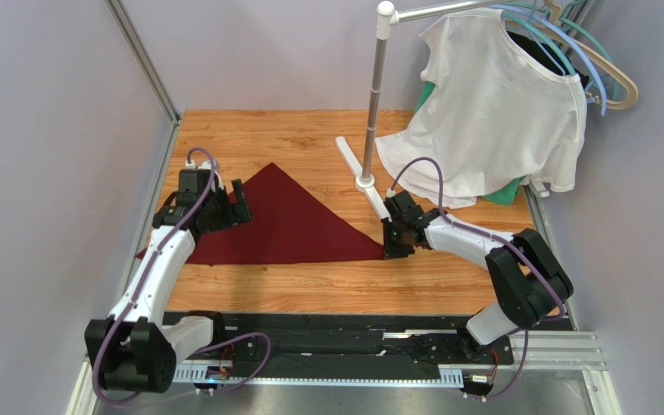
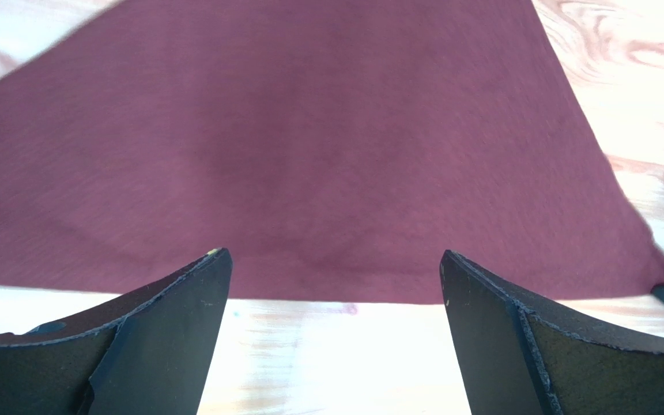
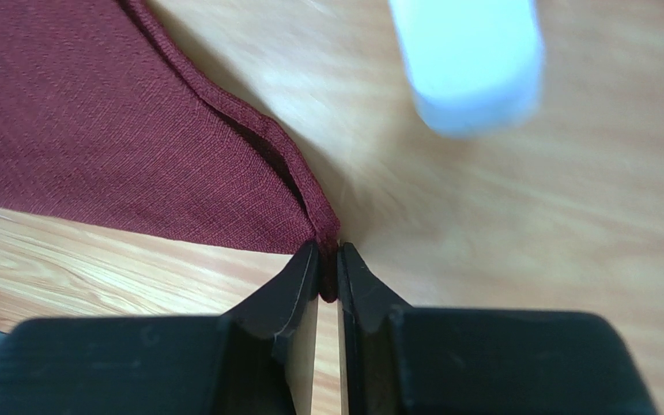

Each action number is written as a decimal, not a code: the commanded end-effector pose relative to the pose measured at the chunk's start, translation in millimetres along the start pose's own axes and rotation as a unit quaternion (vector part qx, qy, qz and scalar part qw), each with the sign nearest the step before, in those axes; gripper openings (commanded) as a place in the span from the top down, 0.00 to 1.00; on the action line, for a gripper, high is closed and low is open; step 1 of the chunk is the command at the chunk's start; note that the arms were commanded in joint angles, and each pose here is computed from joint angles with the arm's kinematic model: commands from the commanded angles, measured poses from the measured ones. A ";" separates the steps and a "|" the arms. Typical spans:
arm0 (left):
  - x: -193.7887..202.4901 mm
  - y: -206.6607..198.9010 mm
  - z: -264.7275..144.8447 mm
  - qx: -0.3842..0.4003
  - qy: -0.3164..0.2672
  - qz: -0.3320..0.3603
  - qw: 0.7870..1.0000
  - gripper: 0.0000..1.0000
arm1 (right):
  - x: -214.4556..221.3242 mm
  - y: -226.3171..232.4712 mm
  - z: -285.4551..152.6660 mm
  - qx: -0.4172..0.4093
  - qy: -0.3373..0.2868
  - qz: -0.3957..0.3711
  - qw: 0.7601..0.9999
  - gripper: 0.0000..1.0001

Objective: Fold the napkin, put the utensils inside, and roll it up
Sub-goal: Adjust the napkin at the center of the board, then pick up the fork at the center of the board.

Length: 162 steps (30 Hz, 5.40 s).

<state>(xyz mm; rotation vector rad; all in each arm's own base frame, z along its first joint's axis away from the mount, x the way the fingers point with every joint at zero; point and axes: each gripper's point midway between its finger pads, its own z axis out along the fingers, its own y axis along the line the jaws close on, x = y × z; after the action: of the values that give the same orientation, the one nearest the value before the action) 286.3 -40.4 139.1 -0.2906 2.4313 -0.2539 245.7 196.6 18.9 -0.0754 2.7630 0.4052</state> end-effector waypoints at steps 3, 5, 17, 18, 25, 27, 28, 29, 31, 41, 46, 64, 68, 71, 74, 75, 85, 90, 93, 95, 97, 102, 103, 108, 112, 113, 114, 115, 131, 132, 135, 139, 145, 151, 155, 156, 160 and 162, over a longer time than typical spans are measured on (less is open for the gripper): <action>3.7 7.6 -12.7 -0.010 -0.071 -0.082 0.994 0.01 | 34.6 -46.8 -30.6 0.106 0.017 0.059 0.992 0.84; 15.7 16.6 -11.7 -0.024 -0.081 -0.102 0.991 0.01 | 42.4 -53.3 -36.2 0.116 0.018 0.065 0.991 0.83; 47.8 79.8 -28.3 -0.146 -0.129 -0.204 0.959 0.01 | 57.6 -63.8 -47.4 0.127 0.016 0.081 0.988 0.63; 55.5 87.5 -31.0 -0.165 -0.121 -0.211 0.956 0.01 | 55.5 -62.6 -48.3 0.125 0.013 0.081 0.989 0.55; 80.7 121.5 -23.3 -0.213 -0.091 -0.323 0.918 0.03 | 26.2 -51.8 -71.8 0.113 -0.023 0.042 0.992 0.41; 81.5 131.3 -27.0 -0.234 -0.103 -0.330 0.909 0.04 | 15.0 -45.0 -81.7 0.097 -0.044 0.026 0.994 0.41; 80.7 136.0 -31.0 -0.244 -0.111 -0.335 0.903 0.04 | 11.3 -42.0 -83.4 0.090 -0.048 0.021 0.995 0.41; 79.8 138.2 -33.1 -0.248 -0.116 -0.334 0.902 0.04 | 4.2 -37.1 -85.3 0.081 -0.057 0.017 0.995 0.41; 81.5 139.9 -32.2 -0.250 -0.116 -0.336 0.901 0.04 | 2.0 -37.0 -80.2 0.077 -0.051 0.009 0.996 0.41; 108.3 141.7 -7.5 -0.235 -0.086 -0.378 0.891 0.06 | 6.9 -34.2 -47.1 -0.001 -0.022 0.008 1.000 0.53; 107.0 143.6 -8.7 -0.237 -0.092 -0.377 0.891 0.08 | 19.4 -40.8 -36.9 0.005 -0.004 0.005 1.000 0.54; 91.4 134.2 -1.3 -0.194 -0.097 -0.340 0.915 0.09 | 29.7 -66.6 -21.3 0.070 0.016 0.023 0.997 0.81; 85.4 126.3 6.5 -0.165 -0.090 -0.328 0.926 0.11 | 36.2 -70.6 -21.5 0.080 0.029 0.049 0.995 0.96; 83.6 121.5 11.5 -0.148 -0.081 -0.318 0.933 0.12 | 37.3 -78.6 -23.0 0.099 0.025 0.070 0.992 1.00; 78.6 111.9 14.6 -0.117 -0.078 -0.304 0.942 0.13 | 40.8 -85.4 -27.5 0.119 0.027 0.088 0.989 1.00; 77.1 110.1 14.6 -0.111 -0.079 -0.300 0.944 0.14 | 40.8 -90.3 -29.0 0.132 0.023 0.091 0.987 1.00; 52.1 103.1 11.4 -0.103 -0.100 -0.273 0.951 0.12 | 41.9 -119.7 -48.4 0.176 0.016 0.158 0.972 1.00; 27.9 136.9 -4.9 -0.200 -0.152 -0.303 0.919 0.12 | 32.9 -111.9 -55.4 0.160 0.005 0.158 0.974 0.92; 22.1 163.1 -16.3 -0.277 -0.177 -0.325 0.887 0.12 | 26.9 -108.3 -62.0 0.151 -0.005 0.150 0.977 0.60; 8.0 175.0 -26.2 -0.313 -0.195 -0.328 0.869 0.13 | 20.3 -106.4 -69.1 0.148 -0.016 0.141 0.979 0.49; 6.0 186.1 -20.1 -0.341 -0.179 -0.338 0.859 0.14 | 13.6 -101.9 -74.7 0.138 -0.025 0.134 0.981 0.47; -10.4 202.4 4.6 -0.392 -0.099 -0.340 0.849 0.30 | -5.5 -88.7 -91.8 0.110 -0.049 0.111 0.987 0.47; -20.1 204.4 6.4 -0.395 -0.101 -0.340 0.847 0.30 | -7.2 -87.0 -95.5 0.106 -0.051 0.107 0.987 0.47; -14.6 223.3 23.6 -0.440 -0.069 -0.316 0.838 0.42 | -19.9 -74.3 -113.1 0.080 -0.071 0.105 0.989 0.48; -0.5 218.2 46.1 -0.420 -0.029 -0.324 0.847 0.42 | -24.6 -65.9 -124.9 0.058 -0.094 0.111 0.988 0.48; 4.7 217.6 48.9 -0.419 -0.021 -0.327 0.847 0.42 | -23.5 -58.0 -126.3 0.037 -0.089 0.110 0.989 0.48; 5.3 216.7 50.8 -0.415 -0.023 -0.331 0.847 0.42 | -24.9 -56.5 -128.6 0.034 -0.092 0.110 0.989 0.48; 10.4 214.8 53.1 -0.411 -0.019 -0.332 0.849 0.43 | -25.1 -55.9 -130.7 0.032 -0.095 0.109 0.989 0.48; 11.9 217.0 71.1 -0.399 -0.010 -0.321 0.859 0.78 | -26.0 -42.0 -152.6 -0.009 -0.123 0.108 0.986 0.48; 11.2 216.7 72.7 -0.396 -0.010 -0.322 0.860 0.80 | -26.6 -40.8 -153.3 -0.012 -0.126 0.108 0.986 0.48; 9.4 215.4 79.0 -0.387 -0.004 -0.317 0.866 0.87 | -27.0 -39.4 -153.8 -0.016 -0.126 0.107 0.986 0.48; 5.1 215.3 81.0 -0.381 -0.007 -0.318 0.868 0.86 | -24.6 -40.1 -152.4 -0.016 -0.124 0.104 0.987 0.48; 0.0 214.0 72.5 -0.371 -0.033 -0.335 0.866 0.59 | -20.1 -40.3 -149.4 -0.020 -0.120 0.104 0.987 0.48; -8.3 209.3 67.1 -0.357 -0.048 -0.339 0.869 0.34 | -17.1 -39.0 -145.6 -0.025 -0.113 0.103 0.988 0.48; 0.5 216.0 71.5 -0.369 -0.021 -0.343 0.863 0.49 | -16.9 -38.4 -145.9 -0.027 -0.114 0.103 0.988 0.48; -1.4 217.4 72.5 -0.369 -0.019 -0.347 0.862 0.59 | -17.0 -38.5 -146.2 -0.028 -0.115 0.102 0.988 0.48; 4.0 219.6 74.2 -0.366 -0.014 -0.364 0.856 0.63 | -15.7 -36.9 -147.9 -0.032 -0.114 0.100 0.988 0.48; 4.4 221.1 74.6 -0.365 -0.013 -0.367 0.856 0.64 | -16.0 -35.9 -147.3 -0.035 -0.114 0.102 0.988 0.48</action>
<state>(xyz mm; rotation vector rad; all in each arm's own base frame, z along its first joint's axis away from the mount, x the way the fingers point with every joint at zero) 293.7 155.4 18.4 -1.5110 2.2121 0.3999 212.8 115.1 137.4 0.2376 2.5829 0.4804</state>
